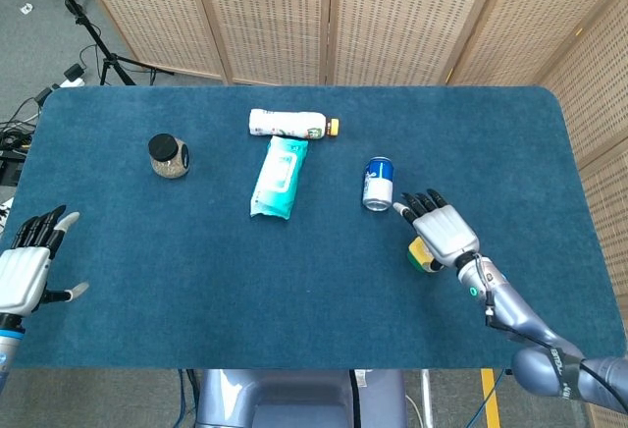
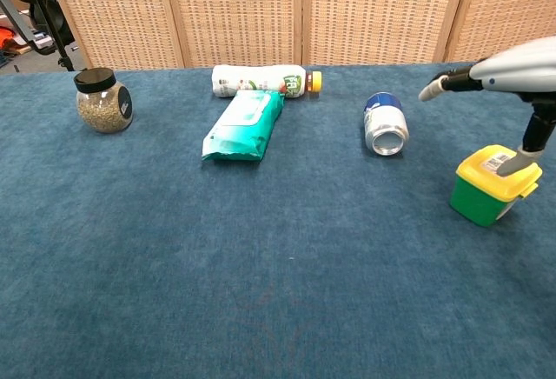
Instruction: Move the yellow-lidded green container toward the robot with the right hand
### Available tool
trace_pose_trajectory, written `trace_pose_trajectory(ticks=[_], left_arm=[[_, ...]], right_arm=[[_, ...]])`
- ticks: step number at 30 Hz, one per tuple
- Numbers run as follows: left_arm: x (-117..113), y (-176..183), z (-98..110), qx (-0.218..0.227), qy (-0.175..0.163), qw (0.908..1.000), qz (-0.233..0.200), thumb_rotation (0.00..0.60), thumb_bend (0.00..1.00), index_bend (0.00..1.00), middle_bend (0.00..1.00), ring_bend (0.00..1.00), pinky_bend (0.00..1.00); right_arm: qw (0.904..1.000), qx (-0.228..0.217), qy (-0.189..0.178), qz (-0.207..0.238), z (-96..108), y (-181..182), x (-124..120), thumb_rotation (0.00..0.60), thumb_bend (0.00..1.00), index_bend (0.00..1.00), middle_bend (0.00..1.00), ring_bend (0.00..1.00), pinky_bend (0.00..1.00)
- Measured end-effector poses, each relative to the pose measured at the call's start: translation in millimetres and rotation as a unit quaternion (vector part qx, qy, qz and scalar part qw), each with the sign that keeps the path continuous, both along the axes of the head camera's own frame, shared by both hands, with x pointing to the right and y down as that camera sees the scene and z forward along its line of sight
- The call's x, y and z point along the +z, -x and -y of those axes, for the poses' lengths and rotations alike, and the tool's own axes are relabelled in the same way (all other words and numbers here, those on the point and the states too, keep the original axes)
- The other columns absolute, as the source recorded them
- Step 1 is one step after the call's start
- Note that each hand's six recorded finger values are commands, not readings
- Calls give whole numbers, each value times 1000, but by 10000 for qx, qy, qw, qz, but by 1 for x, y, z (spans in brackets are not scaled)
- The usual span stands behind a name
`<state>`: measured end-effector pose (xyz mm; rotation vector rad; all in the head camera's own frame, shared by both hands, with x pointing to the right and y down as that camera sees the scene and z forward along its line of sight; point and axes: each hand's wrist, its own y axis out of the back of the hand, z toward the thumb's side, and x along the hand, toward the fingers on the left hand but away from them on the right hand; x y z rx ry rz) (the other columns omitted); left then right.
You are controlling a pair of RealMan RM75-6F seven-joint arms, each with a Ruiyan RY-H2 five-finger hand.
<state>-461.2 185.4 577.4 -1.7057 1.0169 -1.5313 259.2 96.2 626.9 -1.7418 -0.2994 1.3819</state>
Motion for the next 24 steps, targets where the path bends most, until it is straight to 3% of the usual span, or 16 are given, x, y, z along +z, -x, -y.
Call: trace_pose_trajectory(ticks=[4, 8, 13, 16, 24], left_arm=[[-1, -1, -1, 12, -17, 10000, 11, 600, 0, 0, 0, 0, 0], [0, -3, -2, 45, -14, 10000, 22, 600, 0, 0, 0, 0, 0], [-1, -7, -4, 67, -39, 10000, 14, 600, 0, 0, 0, 0, 0], [-3, -9, -6, 69, -75, 9999, 9, 600, 0, 0, 0, 0, 0], [-3, -12, -12, 105, -79, 9999, 53, 600, 0, 0, 0, 0, 0]], right_arm=[[9965, -646, -533, -7, 2, -11, -8, 600, 0, 0, 0, 0, 0], [9869, -1253, -1014, 23, 5, -38, -15, 600, 0, 0, 0, 0, 0], [9764, -1682, -1343, -177, 8, -83, -15, 600, 0, 0, 0, 0, 0], [9742, -1795, -1341, -248, 5, -107, -9, 600, 0, 0, 0, 0, 9], [9804, -1768, -869, 81, -21, -137, 10, 600, 0, 41, 0, 0, 63]])
